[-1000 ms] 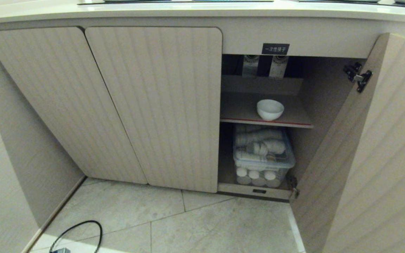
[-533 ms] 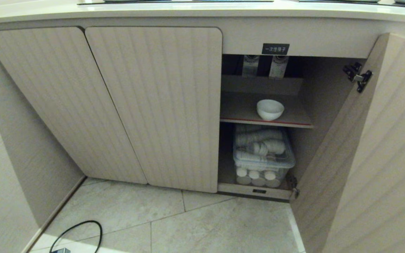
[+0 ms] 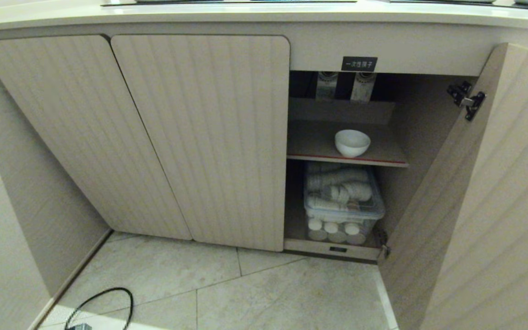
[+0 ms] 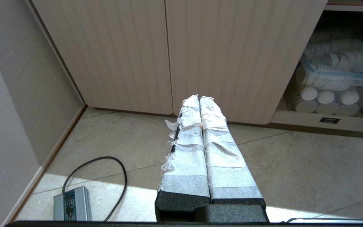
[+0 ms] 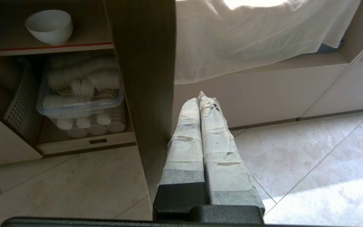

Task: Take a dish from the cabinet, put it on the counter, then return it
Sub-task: Close the cabinet door

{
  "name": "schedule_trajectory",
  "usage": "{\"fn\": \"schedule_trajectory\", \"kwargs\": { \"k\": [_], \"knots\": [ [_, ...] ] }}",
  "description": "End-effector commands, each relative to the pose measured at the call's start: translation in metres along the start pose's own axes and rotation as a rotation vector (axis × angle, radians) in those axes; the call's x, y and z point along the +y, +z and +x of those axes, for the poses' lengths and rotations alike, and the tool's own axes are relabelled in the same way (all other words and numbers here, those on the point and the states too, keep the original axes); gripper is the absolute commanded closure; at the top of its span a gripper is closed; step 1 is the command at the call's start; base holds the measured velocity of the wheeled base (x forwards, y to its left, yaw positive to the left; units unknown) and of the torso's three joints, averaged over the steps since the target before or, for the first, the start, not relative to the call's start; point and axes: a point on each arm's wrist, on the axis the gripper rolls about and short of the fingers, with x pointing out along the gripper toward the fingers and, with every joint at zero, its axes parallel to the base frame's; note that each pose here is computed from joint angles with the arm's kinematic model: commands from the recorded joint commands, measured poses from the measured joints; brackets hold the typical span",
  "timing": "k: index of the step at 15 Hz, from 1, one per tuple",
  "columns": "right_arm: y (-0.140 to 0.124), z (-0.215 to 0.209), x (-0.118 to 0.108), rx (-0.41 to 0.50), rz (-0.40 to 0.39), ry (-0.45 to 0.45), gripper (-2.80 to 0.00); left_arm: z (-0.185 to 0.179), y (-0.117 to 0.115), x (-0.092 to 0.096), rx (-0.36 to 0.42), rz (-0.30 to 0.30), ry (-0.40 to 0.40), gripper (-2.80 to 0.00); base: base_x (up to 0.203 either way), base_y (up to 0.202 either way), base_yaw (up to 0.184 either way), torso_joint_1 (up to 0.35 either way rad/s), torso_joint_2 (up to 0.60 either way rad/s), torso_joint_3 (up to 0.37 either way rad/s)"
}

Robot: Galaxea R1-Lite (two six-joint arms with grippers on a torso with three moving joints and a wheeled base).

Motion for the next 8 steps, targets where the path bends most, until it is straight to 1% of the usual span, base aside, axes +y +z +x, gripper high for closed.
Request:
{"fn": "schedule_trajectory", "kwargs": {
  "k": [1, 4, 8],
  "knots": [
    [-0.001, 0.002, 0.002, 0.005, -0.01, 0.004, 0.0, 0.0, 0.0, 0.0, -0.001, 0.0, 0.0, 0.0, 0.0, 0.0, 0.0, 0.0, 0.0, 0.0],
    [-0.002, 0.003, 0.005, -0.004, 0.004, 0.02, 0.0, 0.0, 0.0, 0.0, 0.001, 0.0, 0.0, 0.0, 0.0, 0.0, 0.0, 0.0, 0.0, 0.0],
    [0.005, 0.008, 0.014, -0.019, 0.028, 0.062, 0.0, 0.0, 0.0, 0.0, 0.001, 0.0, -0.001, 0.0, 0.0, 0.0, 0.0, 0.0, 0.0, 0.0]
  ]
}}
